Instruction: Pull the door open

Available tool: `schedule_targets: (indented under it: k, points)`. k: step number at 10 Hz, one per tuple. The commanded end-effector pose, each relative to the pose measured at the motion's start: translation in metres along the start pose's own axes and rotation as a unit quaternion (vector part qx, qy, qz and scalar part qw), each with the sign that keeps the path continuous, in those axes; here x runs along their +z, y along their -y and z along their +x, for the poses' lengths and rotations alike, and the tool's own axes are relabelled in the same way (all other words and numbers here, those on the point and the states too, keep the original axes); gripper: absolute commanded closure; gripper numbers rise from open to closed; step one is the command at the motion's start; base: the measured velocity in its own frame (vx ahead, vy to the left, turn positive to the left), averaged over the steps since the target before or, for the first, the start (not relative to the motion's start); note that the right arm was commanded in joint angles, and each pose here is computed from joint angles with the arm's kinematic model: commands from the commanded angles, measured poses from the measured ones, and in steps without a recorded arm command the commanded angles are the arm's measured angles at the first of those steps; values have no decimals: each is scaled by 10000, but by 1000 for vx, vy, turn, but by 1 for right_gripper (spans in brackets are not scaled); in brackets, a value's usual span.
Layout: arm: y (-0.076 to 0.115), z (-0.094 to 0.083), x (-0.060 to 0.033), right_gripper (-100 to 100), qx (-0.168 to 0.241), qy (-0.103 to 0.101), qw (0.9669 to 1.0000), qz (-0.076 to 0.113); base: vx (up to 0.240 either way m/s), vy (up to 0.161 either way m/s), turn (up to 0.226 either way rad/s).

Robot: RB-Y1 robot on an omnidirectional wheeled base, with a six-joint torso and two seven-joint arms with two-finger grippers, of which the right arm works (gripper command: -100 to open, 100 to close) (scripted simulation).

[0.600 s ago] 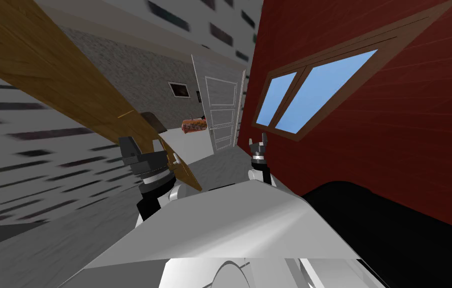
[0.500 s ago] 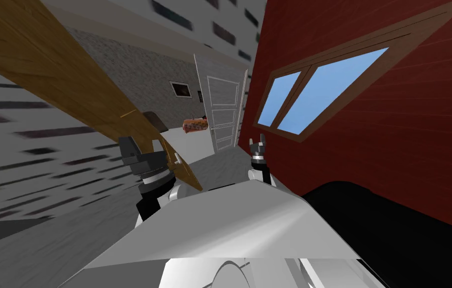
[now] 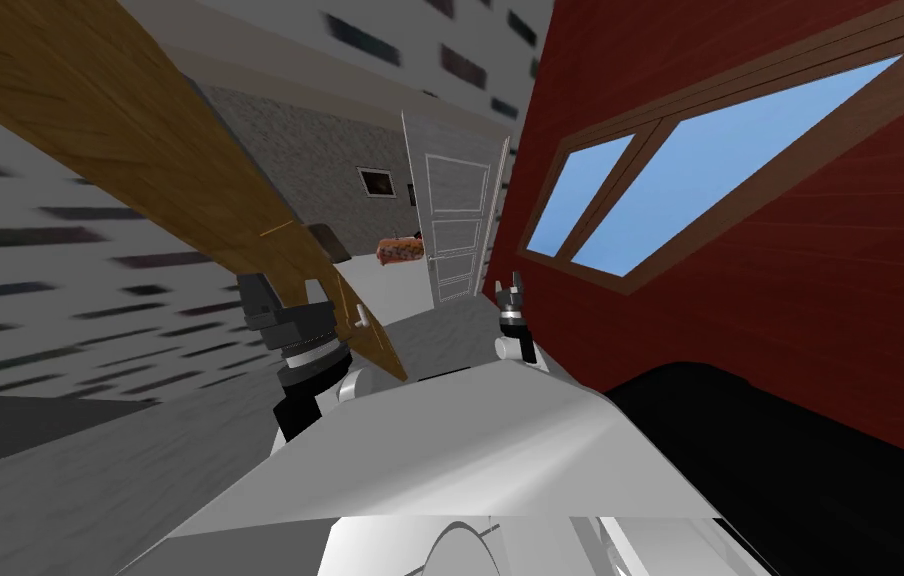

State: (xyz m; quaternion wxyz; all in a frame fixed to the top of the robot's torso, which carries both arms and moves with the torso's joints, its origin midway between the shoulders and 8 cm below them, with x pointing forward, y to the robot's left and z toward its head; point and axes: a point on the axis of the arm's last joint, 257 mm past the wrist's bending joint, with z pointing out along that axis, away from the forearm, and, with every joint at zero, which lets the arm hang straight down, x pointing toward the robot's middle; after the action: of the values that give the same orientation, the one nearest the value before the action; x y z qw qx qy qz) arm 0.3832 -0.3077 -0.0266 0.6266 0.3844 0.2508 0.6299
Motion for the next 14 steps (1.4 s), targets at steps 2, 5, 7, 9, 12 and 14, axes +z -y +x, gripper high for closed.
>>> schedule_targets:
  k: [2,5,7,9,12,14]
  points:
    - [234,-84,10,-100,-81,-15,9998,183,72,-1,156]
    - [489,-196,34,-100,-188,-30,9991,369,80,-13,182]
    - [648,-265,16,-100,-235,-10,9984,510,52,-16,72]
    - [810,-364,42,-100,-322,-6,9975,625,72,-20,215]
    - [966,-449,22,-100,-376,25,9963,767,55,-13,84]
    - [1073,-521,24,-100,-428,44,9954,855,39,-15,104]
